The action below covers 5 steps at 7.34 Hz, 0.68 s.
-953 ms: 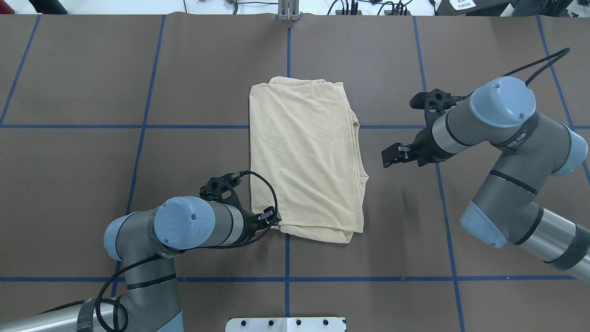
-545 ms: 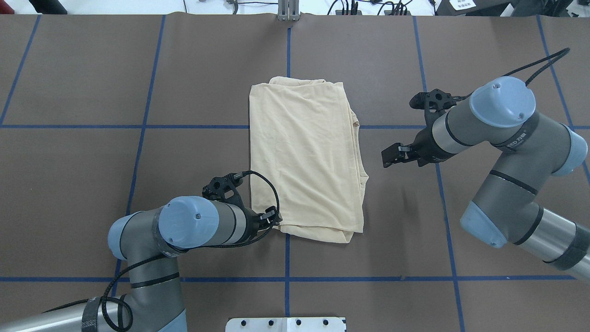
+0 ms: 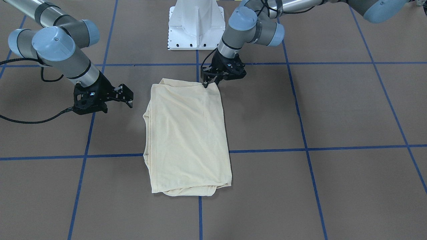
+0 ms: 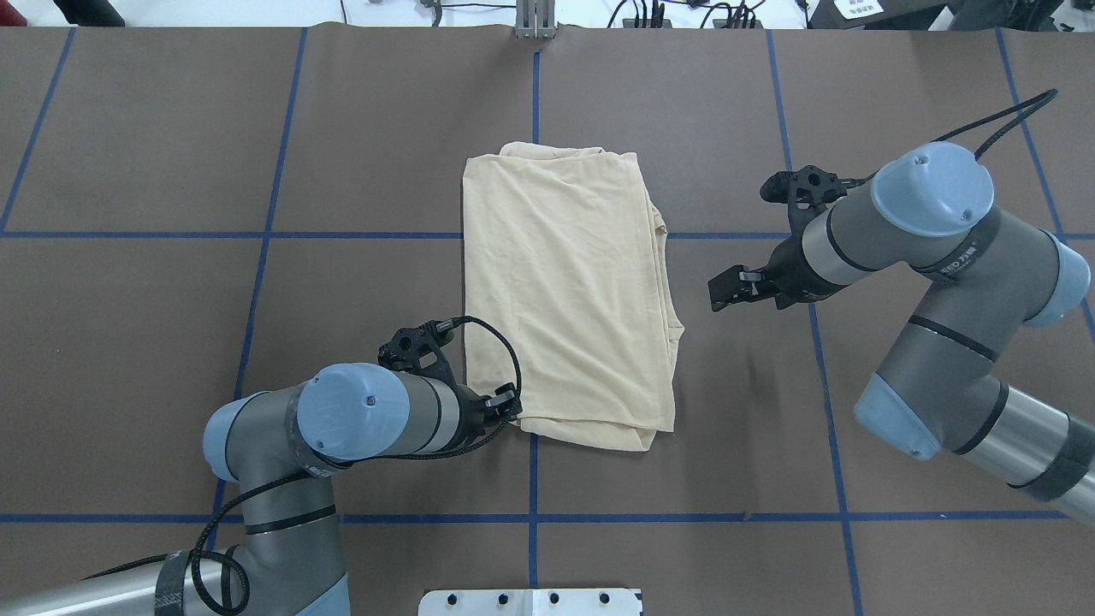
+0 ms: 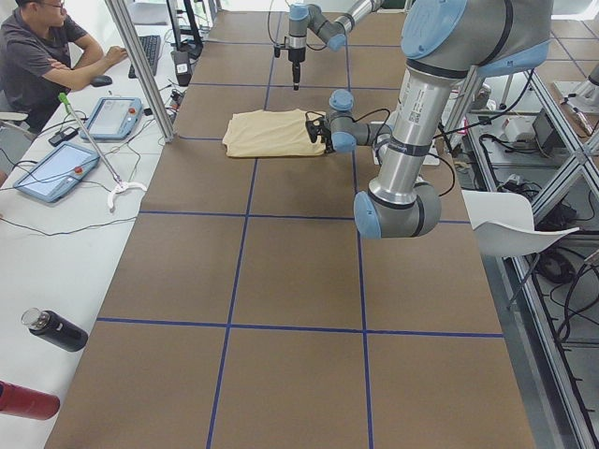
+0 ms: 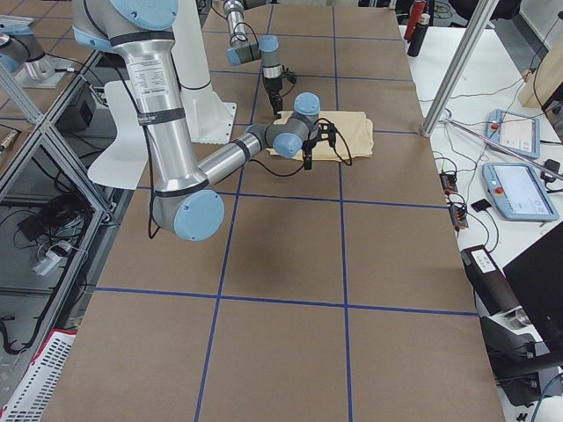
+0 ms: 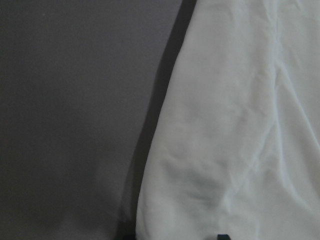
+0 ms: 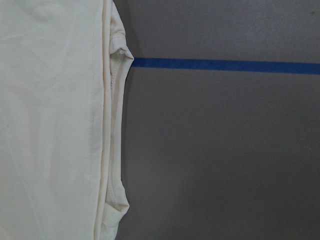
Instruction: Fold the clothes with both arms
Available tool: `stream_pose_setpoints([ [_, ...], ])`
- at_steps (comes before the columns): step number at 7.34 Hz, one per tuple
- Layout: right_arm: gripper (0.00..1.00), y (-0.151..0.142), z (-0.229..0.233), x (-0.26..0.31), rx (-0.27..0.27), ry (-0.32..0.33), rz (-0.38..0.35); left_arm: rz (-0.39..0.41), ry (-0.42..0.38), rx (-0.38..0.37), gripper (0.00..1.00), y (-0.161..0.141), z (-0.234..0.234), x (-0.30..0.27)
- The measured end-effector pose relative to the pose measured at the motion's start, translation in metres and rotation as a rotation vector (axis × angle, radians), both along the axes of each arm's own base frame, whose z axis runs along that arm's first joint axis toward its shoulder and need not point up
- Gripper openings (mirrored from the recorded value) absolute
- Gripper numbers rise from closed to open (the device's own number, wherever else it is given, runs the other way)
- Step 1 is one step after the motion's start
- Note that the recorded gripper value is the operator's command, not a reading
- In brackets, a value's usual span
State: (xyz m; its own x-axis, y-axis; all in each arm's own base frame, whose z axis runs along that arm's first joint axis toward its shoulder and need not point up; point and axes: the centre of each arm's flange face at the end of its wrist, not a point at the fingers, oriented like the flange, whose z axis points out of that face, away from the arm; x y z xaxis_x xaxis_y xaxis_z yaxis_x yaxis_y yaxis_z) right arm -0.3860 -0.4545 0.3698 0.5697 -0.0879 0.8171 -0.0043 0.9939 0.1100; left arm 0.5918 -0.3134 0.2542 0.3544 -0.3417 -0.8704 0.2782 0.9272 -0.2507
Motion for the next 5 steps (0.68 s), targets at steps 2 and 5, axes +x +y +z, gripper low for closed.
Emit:
stream_pose_setpoints([
  [2, 1.00, 0.0000, 0.0001, 0.0000, -0.001, 0.000, 0.000, 0.000, 0.005, 0.001, 0.18, 0.0002, -0.0029, -0.0005],
  [5, 1.00, 0.0000, -0.0004, -0.0003, 0.000, -0.001, 0.000, -0.002, 0.004, 0.001, 0.51, -0.0009, -0.0023, -0.0011],
])
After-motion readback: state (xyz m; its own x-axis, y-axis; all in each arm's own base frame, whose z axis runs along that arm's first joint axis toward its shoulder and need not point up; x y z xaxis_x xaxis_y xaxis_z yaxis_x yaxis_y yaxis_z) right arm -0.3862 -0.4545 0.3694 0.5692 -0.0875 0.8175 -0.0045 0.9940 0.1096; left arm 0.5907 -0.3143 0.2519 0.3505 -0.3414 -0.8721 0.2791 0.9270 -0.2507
